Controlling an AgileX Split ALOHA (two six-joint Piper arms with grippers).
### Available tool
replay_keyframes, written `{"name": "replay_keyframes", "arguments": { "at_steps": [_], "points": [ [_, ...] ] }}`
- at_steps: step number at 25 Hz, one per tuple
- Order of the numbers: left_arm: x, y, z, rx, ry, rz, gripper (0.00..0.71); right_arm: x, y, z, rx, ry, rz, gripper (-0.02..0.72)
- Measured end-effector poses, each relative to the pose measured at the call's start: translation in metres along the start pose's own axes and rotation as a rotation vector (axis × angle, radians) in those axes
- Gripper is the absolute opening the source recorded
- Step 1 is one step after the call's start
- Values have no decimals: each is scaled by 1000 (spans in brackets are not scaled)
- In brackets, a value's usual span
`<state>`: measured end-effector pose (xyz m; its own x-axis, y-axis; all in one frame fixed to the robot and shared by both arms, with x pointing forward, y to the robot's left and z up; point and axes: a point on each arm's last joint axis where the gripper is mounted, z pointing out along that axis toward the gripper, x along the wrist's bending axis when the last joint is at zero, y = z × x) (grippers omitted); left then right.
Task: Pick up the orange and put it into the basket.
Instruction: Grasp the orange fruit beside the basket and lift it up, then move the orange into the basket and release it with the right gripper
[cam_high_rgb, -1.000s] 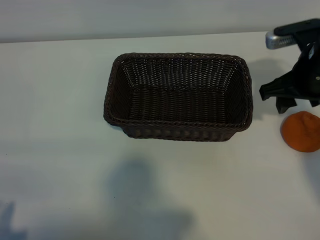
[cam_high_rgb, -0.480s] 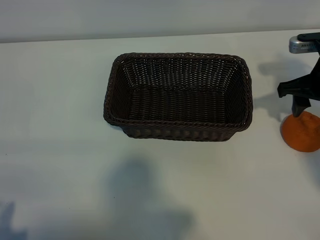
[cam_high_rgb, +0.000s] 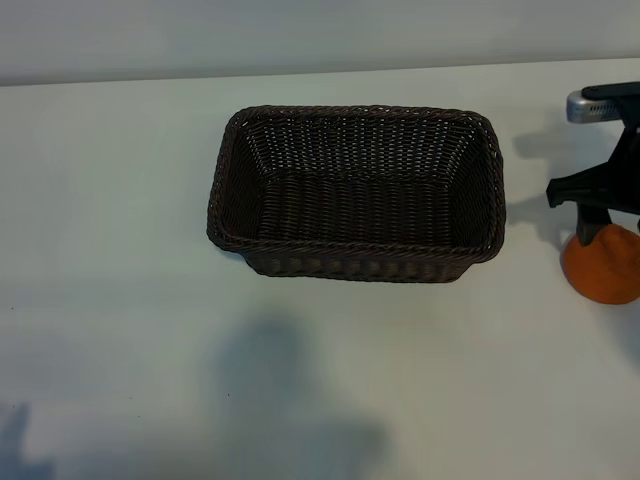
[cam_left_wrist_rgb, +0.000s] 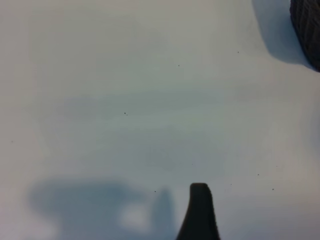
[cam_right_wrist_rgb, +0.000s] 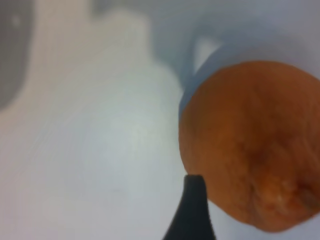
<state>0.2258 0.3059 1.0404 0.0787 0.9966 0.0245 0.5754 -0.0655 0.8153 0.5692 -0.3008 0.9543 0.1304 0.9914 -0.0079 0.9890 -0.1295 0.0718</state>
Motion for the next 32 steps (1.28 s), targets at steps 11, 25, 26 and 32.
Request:
{"name": "replay_keyframes", "arguments": {
  "at_steps": [11,25,26,32],
  "points": [
    [0,0,0,0,0,0,583,1,5,35,67,-11,0,360],
    [0,0,0,0,0,7,583,-3,-1,1,11,-32,-19,81],
    [0,0,0,0,0,7,583,-3,-3,-10,-11,-29,-18,79],
    [0,0,0,0,0,7,583,-7,-24,-77,-159,-13,-9,79]
  ]
}}
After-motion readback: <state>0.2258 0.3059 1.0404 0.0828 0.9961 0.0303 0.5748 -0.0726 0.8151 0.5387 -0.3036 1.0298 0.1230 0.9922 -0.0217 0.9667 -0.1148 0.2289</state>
